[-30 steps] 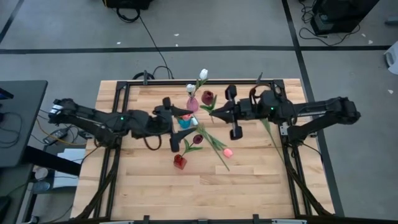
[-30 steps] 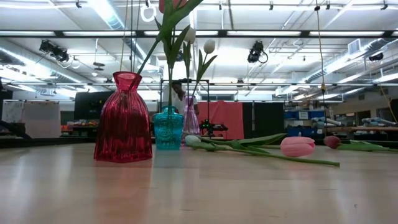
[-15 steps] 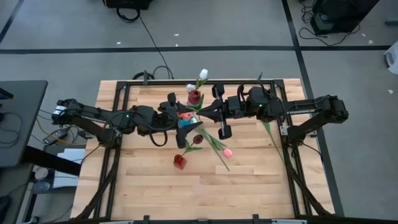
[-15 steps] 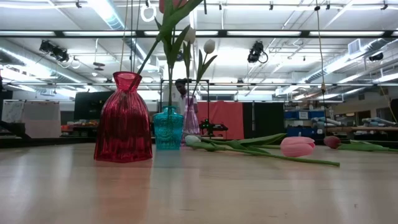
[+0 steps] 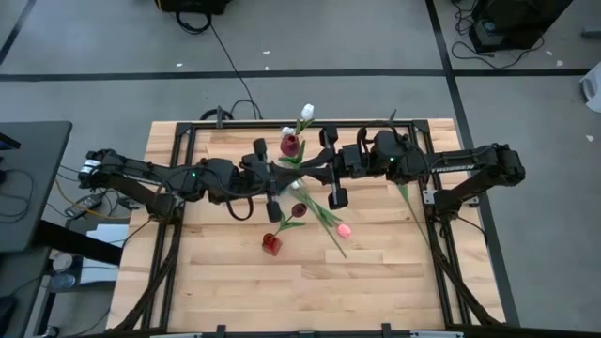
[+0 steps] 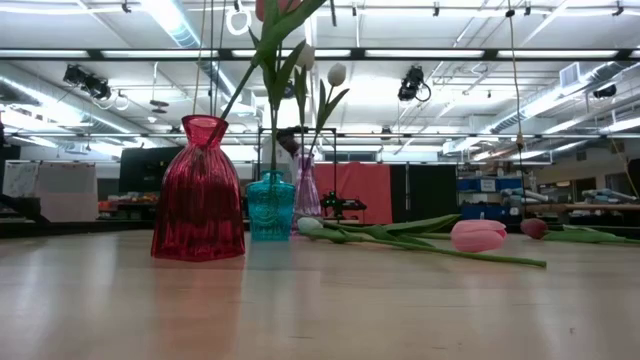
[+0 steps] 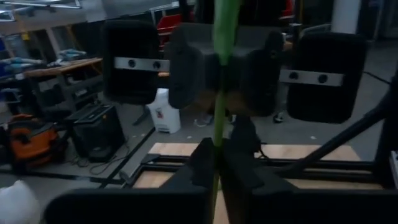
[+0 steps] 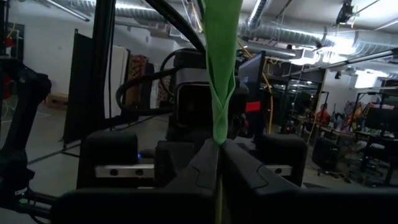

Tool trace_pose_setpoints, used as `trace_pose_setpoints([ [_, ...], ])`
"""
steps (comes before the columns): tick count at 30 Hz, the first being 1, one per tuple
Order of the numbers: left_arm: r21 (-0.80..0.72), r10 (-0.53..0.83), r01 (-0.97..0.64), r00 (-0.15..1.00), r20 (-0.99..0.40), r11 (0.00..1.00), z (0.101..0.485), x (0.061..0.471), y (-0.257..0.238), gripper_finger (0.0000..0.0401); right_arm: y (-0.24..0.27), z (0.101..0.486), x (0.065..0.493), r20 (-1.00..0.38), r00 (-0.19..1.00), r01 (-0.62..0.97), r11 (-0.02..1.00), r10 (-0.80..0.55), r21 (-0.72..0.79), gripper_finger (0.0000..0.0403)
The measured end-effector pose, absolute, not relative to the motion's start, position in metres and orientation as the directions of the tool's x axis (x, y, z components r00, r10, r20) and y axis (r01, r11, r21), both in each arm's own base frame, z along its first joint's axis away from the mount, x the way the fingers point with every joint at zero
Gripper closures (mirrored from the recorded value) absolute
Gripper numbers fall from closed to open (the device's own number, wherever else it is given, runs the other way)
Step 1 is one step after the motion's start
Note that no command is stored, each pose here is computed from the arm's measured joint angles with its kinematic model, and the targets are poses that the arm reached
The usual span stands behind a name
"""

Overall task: Sort flowers into vase by color
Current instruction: Put the bottom red flower into the red vase

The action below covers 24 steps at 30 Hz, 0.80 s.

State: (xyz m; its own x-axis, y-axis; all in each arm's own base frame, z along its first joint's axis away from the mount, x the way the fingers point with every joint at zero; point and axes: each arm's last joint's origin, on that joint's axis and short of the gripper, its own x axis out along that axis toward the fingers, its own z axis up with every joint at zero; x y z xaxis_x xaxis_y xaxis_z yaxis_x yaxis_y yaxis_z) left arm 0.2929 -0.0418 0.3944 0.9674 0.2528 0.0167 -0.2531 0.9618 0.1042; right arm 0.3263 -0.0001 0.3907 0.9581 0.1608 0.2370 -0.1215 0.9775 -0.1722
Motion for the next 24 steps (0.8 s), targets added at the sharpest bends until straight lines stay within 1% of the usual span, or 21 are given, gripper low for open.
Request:
trace_pose_setpoints([
  [1,0.111,0.239,-0.239,0.971,0.018,0.965,0.394,0.293,-0.042,0.0389,0.0,0.391,0.326,0.237,0.958,-0.123,0.978,0.162,-0.169,0.0366],
  [5,0.109,0.224,-0.226,0.974,0.035,0.968,0.397,0.292,-0.042,0.0389,0.001,0.393,0.321,0.214,0.96,-0.149,0.975,0.183,-0.165,0.0321],
  [8,0.109,0.179,-0.183,0.983,0.044,0.977,0.402,0.285,-0.043,0.039,0.002,0.403,0.306,0.196,0.957,-0.18,0.969,0.212,-0.169,0.0289],
  [10,0.109,0.148,-0.152,0.988,0.043,0.982,0.408,0.274,-0.045,0.039,0.003,0.411,0.291,0.178,0.959,-0.193,0.967,0.222,-0.167,0.0275],
  [12,0.107,0.123,-0.127,0.991,0.048,0.986,0.415,0.262,-0.048,0.039,0.005,0.417,0.275,0.148,0.964,-0.196,0.968,0.22,-0.159,0.0269],
  [16,0.119,0.081,-0.083,0.997,0.022,0.989,0.421,0.239,-0.059,0.039,0.009,0.42,0.247,0.056,0.98,-0.183,0.973,0.193,-0.141,0.0269],
  [21,0.158,0.116,-0.111,0.993,-0.022,0.981,0.421,0.22,-0.076,0.039,0.017,0.404,0.224,0.009,0.995,-0.101,0.986,0.103,-0.132,0.027],
  [24,0.166,0.099,-0.092,0.994,-0.035,0.982,0.422,0.209,-0.086,0.039,0.019,0.392,0.213,0.004,0.999,-0.047,0.991,0.048,-0.128,0.027],
])
